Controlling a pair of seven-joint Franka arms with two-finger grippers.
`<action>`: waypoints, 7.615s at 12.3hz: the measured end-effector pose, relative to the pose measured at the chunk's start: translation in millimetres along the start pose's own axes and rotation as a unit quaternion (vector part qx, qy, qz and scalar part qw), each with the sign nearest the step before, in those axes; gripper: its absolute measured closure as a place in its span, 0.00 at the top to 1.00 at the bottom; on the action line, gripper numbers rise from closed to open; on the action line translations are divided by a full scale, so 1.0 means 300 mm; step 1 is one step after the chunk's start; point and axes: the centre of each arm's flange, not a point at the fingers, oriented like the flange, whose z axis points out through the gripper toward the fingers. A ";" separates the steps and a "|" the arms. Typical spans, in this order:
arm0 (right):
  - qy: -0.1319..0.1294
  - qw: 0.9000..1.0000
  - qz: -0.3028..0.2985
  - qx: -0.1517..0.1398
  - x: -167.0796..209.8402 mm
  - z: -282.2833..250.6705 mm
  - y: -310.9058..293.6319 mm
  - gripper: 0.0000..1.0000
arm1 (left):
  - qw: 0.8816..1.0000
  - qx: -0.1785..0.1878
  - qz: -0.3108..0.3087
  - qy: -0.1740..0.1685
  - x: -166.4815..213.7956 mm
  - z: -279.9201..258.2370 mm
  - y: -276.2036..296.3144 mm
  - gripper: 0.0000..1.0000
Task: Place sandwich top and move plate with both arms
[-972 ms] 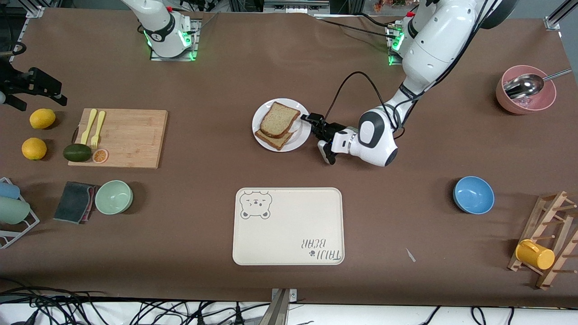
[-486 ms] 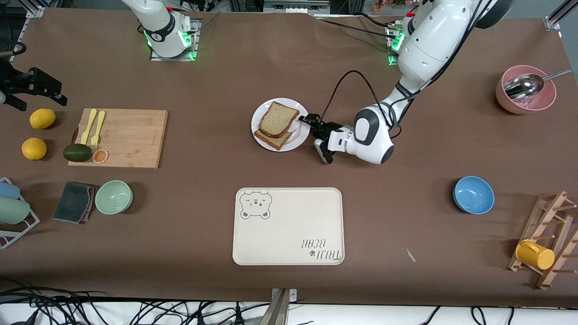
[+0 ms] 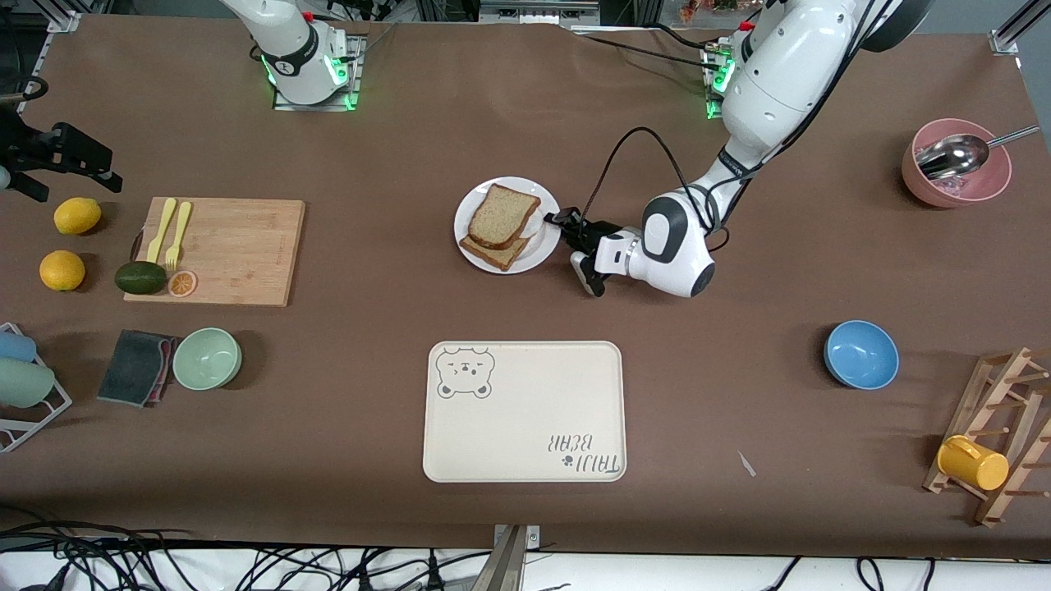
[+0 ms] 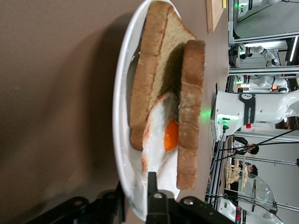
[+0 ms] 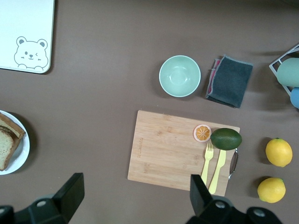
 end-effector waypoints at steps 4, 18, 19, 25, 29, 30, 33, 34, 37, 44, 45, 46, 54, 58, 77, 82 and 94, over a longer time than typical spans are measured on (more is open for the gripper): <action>0.000 1.000 0.000 0.000 0.000 0.000 0.000 1.00 | 1.000 0.005 -0.001 0.001 -0.002 0.003 -0.006 0.05; 0.000 1.000 0.000 0.000 0.000 0.000 0.000 1.00 | 0.987 -0.048 -0.144 0.047 0.159 -0.369 0.174 0.05; 0.000 1.000 0.000 0.000 0.000 0.000 0.000 1.00 | 0.985 -0.046 -0.154 0.056 0.193 -0.404 0.198 0.05; 0.000 1.000 0.000 0.000 0.000 0.000 -0.001 1.00 | 0.974 -0.007 -0.200 0.108 0.364 -0.638 0.113 0.05; 0.000 1.000 0.000 0.000 0.000 -0.001 -0.001 1.00 | 0.957 -0.004 -0.256 0.138 0.473 -0.728 0.046 0.05; 0.000 1.000 0.000 0.000 0.000 -0.001 -0.001 1.00 | 0.951 -0.006 -0.272 0.145 0.493 -0.744 0.031 0.05; 0.000 1.000 0.000 0.000 0.000 -0.001 -0.001 1.00 | 0.937 0.000 -0.294 0.186 0.537 -0.790 -0.019 0.05; 0.000 1.000 0.000 0.000 0.000 -0.001 -0.001 1.00 | 0.933 0.003 -0.299 0.200 0.544 -0.797 -0.036 0.05; 0.000 1.000 0.000 0.000 0.000 -0.001 -0.001 1.00 | 0.924 0.013 -0.312 0.220 0.545 -0.766 -0.118 0.05; 0.000 1.000 0.000 0.000 0.000 -0.001 -0.001 1.00 | 0.917 0.012 -0.311 0.248 0.578 -0.679 -0.143 0.05; 0.000 1.000 0.000 0.000 0.000 -0.001 -0.001 1.00 | 0.917 0.007 -0.311 0.252 0.582 -0.663 -0.147 0.05; 0.000 1.000 0.000 0.000 0.000 -0.001 -0.001 1.00 | 0.916 0.002 -0.311 0.254 0.583 -0.650 -0.153 0.06; 0.000 1.000 0.000 0.000 0.000 -0.001 -0.002 1.00 | 0.914 -0.031 -0.308 0.261 0.590 -0.709 -0.113 0.76; 0.000 1.000 0.000 0.000 0.000 -0.001 -0.002 1.00 | 0.933 -0.021 -0.295 0.203 0.512 -0.895 -0.074 1.00; 0.001 1.000 -0.001 0.000 0.001 -0.002 -0.002 1.00 | 0.832 0.477 -0.268 0.088 -0.108 -1.741 0.790 1.00; 0.001 1.000 -0.001 0.000 0.001 -0.002 -0.002 1.00 | 0.807 0.511 -0.267 0.131 -0.247 -1.804 0.848 1.00; 0.001 1.000 -0.001 0.000 0.001 -0.002 -0.002 1.00 | 0.826 0.502 -0.217 0.135 -0.469 -1.761 0.876 1.00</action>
